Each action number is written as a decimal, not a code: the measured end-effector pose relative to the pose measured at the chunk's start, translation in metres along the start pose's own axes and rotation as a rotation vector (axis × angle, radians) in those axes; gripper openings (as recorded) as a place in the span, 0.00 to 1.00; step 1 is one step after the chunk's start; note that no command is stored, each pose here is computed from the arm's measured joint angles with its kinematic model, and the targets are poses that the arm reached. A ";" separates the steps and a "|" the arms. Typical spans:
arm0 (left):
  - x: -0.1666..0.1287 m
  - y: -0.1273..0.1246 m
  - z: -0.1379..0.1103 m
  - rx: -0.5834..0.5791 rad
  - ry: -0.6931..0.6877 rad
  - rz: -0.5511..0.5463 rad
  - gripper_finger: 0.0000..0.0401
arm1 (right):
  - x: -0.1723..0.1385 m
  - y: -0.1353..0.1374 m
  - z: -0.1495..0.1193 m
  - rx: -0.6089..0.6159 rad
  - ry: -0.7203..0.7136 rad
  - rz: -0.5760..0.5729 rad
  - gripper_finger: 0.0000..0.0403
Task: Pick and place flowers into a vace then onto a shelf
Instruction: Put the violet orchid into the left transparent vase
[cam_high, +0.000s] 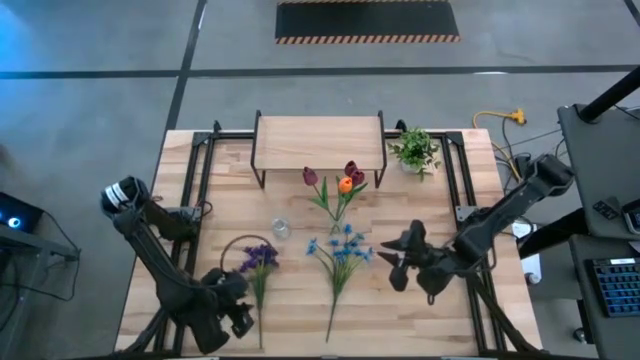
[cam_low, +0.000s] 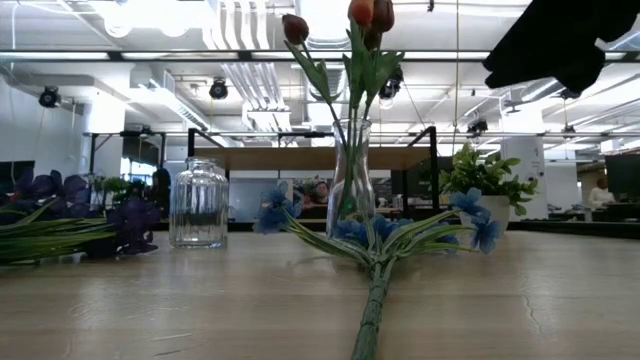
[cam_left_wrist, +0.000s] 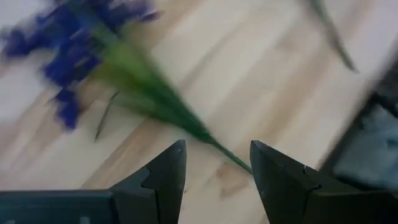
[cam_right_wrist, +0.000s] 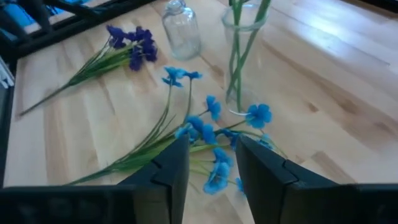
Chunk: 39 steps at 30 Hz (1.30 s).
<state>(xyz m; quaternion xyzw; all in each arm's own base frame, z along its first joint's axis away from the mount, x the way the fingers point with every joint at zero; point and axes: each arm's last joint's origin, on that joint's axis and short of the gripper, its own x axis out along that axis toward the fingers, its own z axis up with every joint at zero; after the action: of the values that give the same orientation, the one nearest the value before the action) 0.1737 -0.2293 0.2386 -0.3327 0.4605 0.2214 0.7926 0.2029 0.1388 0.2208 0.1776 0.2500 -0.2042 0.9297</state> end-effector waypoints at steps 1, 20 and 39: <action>0.002 0.001 -0.002 -0.059 0.002 0.022 0.40 | 0.002 0.001 -0.002 -0.004 0.002 -0.002 0.31; 0.051 -0.003 -0.002 -0.416 0.003 0.171 0.40 | -0.009 -0.002 0.010 -0.135 -0.025 0.039 0.32; 0.084 0.020 0.004 -0.477 0.018 0.186 0.40 | -0.019 -0.009 0.017 -0.174 -0.019 0.054 0.28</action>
<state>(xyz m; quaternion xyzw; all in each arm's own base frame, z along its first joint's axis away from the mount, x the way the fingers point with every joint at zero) 0.2036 -0.2092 0.1598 -0.4687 0.4309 0.3927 0.6637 0.1905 0.1295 0.2423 0.1011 0.2529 -0.1581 0.9491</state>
